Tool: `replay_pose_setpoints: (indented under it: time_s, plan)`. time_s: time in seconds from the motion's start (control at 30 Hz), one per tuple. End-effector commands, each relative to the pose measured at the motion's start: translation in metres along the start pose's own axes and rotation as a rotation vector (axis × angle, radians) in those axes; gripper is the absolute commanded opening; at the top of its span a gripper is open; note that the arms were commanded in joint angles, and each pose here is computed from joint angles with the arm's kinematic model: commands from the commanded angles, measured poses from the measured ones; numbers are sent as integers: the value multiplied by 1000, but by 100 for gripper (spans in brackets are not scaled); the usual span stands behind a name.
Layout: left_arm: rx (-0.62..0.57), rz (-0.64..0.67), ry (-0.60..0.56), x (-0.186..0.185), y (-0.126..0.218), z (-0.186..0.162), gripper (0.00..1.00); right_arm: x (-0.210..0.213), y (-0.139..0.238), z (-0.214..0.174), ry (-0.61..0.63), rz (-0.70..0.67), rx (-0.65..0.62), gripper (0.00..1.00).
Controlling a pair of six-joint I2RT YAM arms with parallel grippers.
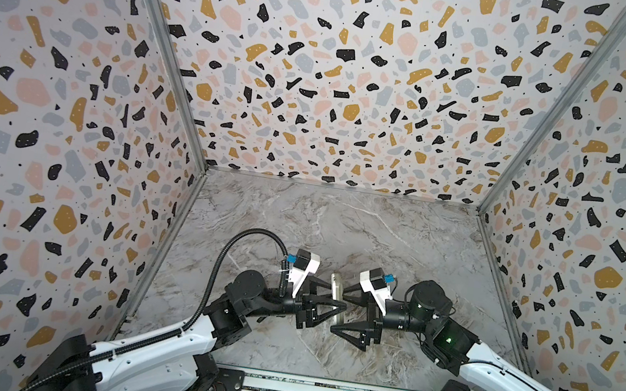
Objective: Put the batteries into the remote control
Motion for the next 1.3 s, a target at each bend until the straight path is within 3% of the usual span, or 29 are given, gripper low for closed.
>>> replay_pose_setpoints:
  time_s: [0.0, 0.13, 0.37, 0.57, 0.7, 0.83, 1.0, 1.27]
  plan:
    - [-68, 14, -67, -8, 0, 27, 13, -1, 9, 12, 31, -60, -40, 99]
    - [-27, 127, -47, 10, 0, 24, 13, -12, 15, 13, 20, -139, -54, 99]
    - [142, 353, -55, 43, 6, 12, 13, -36, 28, 9, 14, -313, -78, 99]
    - [252, 470, -57, 65, 9, 5, 13, -57, 39, -1, -11, -444, -87, 99]
    - [393, 595, -59, 91, 13, -10, 13, -70, 47, -7, -26, -534, -92, 99]
    - [442, 636, -38, 105, 14, -16, 14, -83, 52, -17, -45, -611, -70, 99]
    - [469, 696, 23, 127, 18, -25, 15, -103, 60, -31, -88, -716, -32, 99]
    - [593, 822, 209, 176, 40, -72, 15, -123, 68, -50, -143, -795, 27, 99]
Point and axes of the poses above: each gripper's point midway between its finger pads, its own y axis back along the fingers, its own x axis along the line the jaws close on, z = x × y, the point moved 2 cm from there along y, back along the fingers, and after that the axes turned 7 degrees about -y, right-handed, at the moved point
